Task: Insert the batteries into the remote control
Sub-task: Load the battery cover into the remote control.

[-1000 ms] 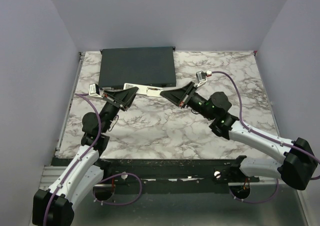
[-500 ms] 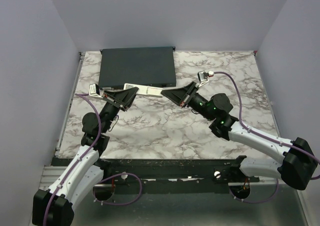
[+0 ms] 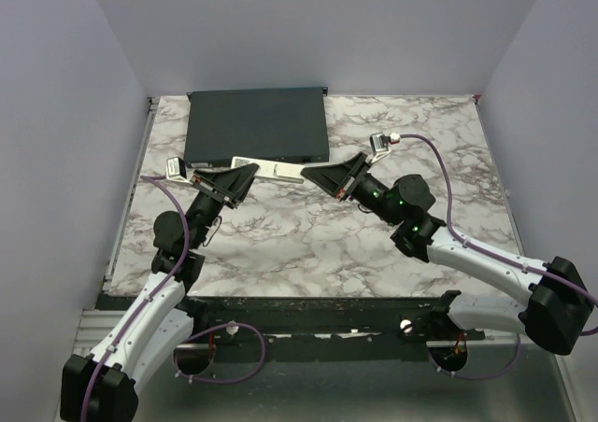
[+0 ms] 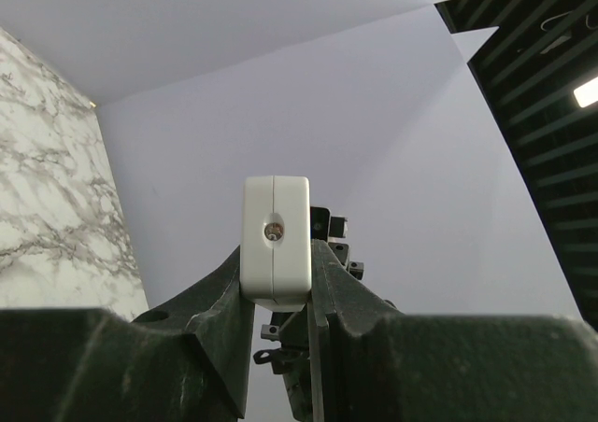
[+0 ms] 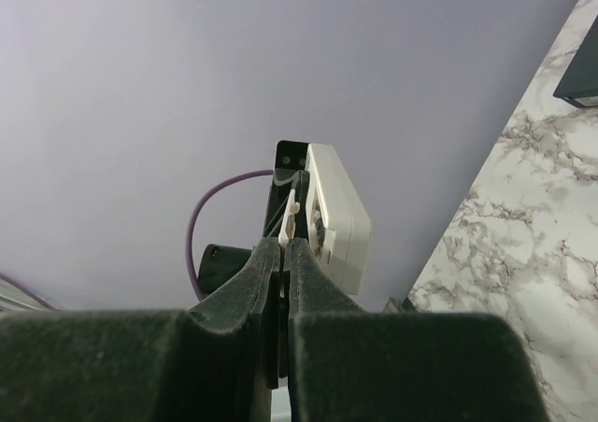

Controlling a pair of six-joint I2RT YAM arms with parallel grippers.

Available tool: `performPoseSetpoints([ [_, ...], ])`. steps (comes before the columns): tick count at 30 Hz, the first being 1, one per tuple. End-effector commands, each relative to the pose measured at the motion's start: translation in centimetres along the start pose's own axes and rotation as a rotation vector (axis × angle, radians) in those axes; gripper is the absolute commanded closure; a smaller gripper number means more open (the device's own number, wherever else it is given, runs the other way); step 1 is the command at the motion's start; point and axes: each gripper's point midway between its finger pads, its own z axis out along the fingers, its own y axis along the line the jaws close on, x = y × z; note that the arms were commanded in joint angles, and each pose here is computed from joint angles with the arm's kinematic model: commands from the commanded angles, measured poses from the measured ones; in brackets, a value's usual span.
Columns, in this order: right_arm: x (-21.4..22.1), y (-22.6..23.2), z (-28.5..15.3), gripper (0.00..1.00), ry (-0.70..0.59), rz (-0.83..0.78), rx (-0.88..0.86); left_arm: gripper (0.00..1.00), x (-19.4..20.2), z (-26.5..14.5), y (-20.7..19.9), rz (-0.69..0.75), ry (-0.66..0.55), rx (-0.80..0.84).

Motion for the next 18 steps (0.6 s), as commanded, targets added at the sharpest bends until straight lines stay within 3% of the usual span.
performPoseSetpoints([
  [1,0.0,-0.7,-0.3,0.99,-0.019,-0.013,0.028,1.00,0.0,-0.1,-1.2,-0.013,0.000,0.040],
  [18,-0.1,-2.2,-0.5,0.99,-0.033,-0.020,0.083,1.00,0.1,-0.1,-1.1,-0.016,0.001,0.037],
])
